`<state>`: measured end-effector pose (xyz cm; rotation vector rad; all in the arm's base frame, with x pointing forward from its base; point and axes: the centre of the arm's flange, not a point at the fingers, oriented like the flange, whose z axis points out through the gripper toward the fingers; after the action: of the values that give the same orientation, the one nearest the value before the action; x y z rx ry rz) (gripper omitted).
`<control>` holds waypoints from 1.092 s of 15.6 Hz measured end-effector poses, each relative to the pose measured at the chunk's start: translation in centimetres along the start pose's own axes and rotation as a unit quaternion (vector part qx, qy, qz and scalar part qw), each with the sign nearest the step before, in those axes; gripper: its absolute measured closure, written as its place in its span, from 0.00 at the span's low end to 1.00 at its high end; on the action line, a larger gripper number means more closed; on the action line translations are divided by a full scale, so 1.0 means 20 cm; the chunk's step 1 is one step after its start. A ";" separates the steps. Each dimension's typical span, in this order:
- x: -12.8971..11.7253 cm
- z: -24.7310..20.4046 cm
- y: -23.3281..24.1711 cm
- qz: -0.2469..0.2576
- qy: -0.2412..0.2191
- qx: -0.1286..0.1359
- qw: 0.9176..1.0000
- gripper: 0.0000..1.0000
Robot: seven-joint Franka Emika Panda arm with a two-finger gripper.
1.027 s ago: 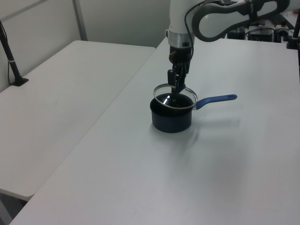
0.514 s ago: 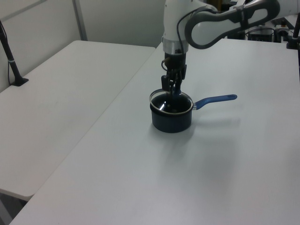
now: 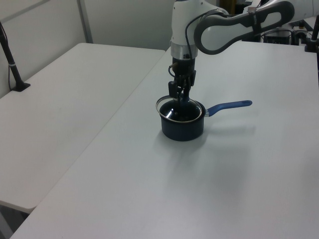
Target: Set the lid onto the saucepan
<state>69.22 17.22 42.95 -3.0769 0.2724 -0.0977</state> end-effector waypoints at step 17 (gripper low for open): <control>-0.01 0.05 -0.02 -0.013 0.000 -0.017 1.000 0.39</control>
<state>69.15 17.69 42.03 -3.1156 0.2365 -0.0952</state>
